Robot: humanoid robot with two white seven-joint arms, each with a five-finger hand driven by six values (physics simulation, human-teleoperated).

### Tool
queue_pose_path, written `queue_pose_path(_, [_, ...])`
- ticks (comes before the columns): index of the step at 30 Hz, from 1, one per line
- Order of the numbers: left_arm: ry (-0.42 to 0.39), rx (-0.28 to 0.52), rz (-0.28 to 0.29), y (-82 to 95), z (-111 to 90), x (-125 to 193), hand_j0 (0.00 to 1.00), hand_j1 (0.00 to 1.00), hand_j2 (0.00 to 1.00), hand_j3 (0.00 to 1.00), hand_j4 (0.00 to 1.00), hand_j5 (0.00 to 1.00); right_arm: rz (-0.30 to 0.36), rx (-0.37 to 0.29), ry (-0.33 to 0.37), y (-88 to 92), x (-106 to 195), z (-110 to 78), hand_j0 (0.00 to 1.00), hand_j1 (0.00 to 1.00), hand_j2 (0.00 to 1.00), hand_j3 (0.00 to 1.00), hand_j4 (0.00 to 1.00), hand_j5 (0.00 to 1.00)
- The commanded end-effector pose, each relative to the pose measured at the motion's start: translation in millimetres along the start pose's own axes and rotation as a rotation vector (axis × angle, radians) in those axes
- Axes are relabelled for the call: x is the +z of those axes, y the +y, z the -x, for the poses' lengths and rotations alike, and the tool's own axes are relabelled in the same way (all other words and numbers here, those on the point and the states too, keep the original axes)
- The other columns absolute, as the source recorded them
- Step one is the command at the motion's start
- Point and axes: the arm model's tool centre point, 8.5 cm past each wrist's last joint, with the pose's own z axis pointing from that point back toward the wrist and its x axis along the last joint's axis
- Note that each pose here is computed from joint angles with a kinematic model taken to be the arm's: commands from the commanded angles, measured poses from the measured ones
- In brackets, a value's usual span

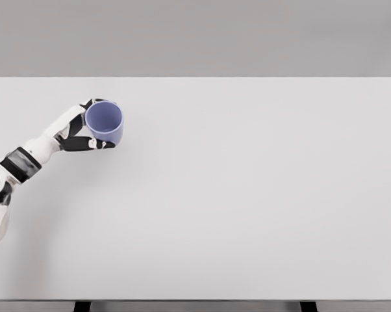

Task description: Flip the cup with left arm and place it on the table

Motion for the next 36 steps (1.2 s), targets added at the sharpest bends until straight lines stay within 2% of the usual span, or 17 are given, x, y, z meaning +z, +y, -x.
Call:
queue_pose_path(1, [-0.011, 0.035, -0.008, -4.8, 2.8, -2.5, 0.63, 0.63, 0.63, 0.63, 0.63, 0.63, 0.001, 0.0, 0.0, -0.1, 0.0, 0.0, 1.0, 1.0, 1.0, 1.0, 1.0, 1.0])
queue_pose_path(8, [-0.024, 0.081, -0.021, -9.5, 6.3, -4.0, 0.63, 0.63, 0.63, 0.63, 0.63, 0.63, -0.001, 0.0, 0.0, 0.1, 0.0, 0.0, 1.0, 1.0, 1.0, 1.0, 1.0, 1.0])
queue_pose_path(13, [-0.023, 0.152, -0.04, -10.3, 9.7, -2.0, 0.63, 0.63, 0.63, 0.63, 0.63, 0.63, 0.001, 0.0, 0.0, -0.1, 0.0, 0.0, 1.0, 1.0, 1.0, 1.0, 1.0, 1.0])
queue_pose_path(19, [-0.03, 0.211, -0.043, -23.6, 14.6, -6.3, 0.63, 0.63, 0.63, 0.63, 0.63, 0.63, 0.001, 0.0, 0.0, -0.1, 0.0, 0.0, 1.0, 1.0, 1.0, 1.0, 1.0, 1.0])
queue_pose_path(36, [-0.014, 0.232, -0.04, -31.1, 22.6, -0.1, 0.65, 0.65, 0.65, 0.65, 0.65, 0.65, 0.001, 0.0, 0.0, -0.1, 0.0, 0.0, 1.0, 1.0, 1.0, 1.0, 1.0, 1.0])
